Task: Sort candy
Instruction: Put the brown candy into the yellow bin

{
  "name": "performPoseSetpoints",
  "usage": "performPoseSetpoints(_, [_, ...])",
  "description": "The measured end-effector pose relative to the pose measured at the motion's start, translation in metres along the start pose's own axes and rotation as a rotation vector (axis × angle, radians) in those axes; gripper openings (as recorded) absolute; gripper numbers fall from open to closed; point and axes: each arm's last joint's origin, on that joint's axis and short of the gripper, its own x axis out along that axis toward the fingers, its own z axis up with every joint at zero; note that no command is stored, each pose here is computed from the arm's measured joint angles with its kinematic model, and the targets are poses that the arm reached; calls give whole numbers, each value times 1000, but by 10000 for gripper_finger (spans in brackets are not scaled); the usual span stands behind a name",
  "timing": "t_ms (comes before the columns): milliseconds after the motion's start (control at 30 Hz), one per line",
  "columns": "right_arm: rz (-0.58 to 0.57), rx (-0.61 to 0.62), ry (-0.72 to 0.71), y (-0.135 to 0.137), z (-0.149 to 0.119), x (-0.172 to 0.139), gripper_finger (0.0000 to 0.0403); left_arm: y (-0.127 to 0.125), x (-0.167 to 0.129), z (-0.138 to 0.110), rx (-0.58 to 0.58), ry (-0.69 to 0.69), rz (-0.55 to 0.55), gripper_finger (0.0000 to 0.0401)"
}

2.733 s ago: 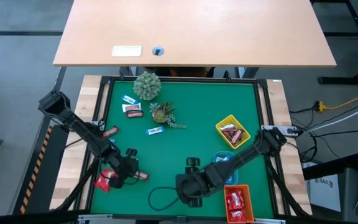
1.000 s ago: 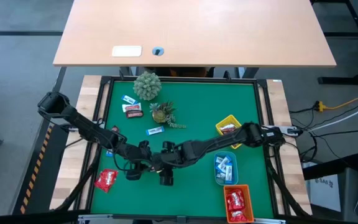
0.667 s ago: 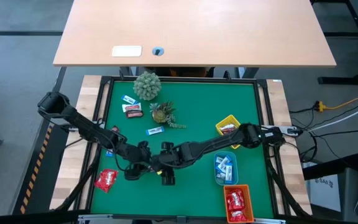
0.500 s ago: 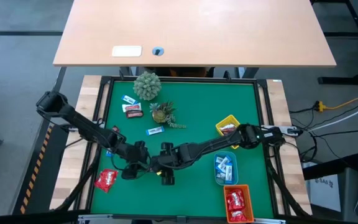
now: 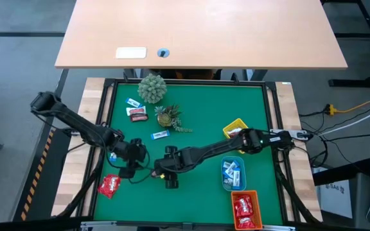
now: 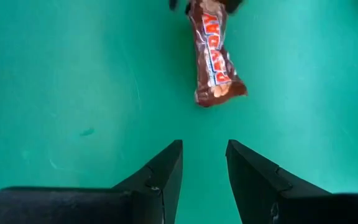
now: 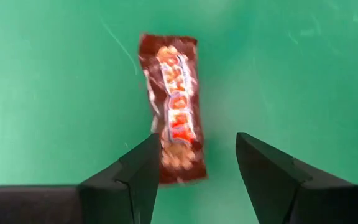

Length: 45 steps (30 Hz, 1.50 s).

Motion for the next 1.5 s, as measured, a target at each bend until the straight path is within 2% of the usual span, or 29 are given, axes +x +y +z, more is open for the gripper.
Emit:
performPoseSetpoints(233, [105,1,22,0,-6,31,207,8,-4,3,-32,-24,25,119])
performPoseSetpoints(400, [184,24,24,-12,-4,36,197,10,-4,6,-44,-40,33,119])
performPoseSetpoints(733, [206,40,38,-18,-4,38,79,11,-4,6,-51,-45,32,119])
performPoseSetpoints(867, [204,66,54,-18,-5,34,57,11,-4,6,-51,-45,32,119])
performPoseSetpoints(967, [241,111,99,-18,-6,21,64,11,-4,6,-51,-46,32,119])
performPoseSetpoints(1067, [300,109,106,-14,-2,-5,71,11,-4,7,-51,-47,30,119])
performPoseSetpoints(1167, [302,92,130,-14,0,-35,67,10,-4,7,-51,-50,29,119])
performPoseSetpoints(1233, [290,82,197,-15,-6,-51,61,10,-4,7,-51,-50,29,119])
performPoseSetpoints(1333, [216,60,293,-21,-16,-72,56,10,-4,7,-50,-52,29,119])
performPoseSetpoints(1500, [-1,2,486,-31,-35,-108,65,10,-4,8,-50,-57,27,119])
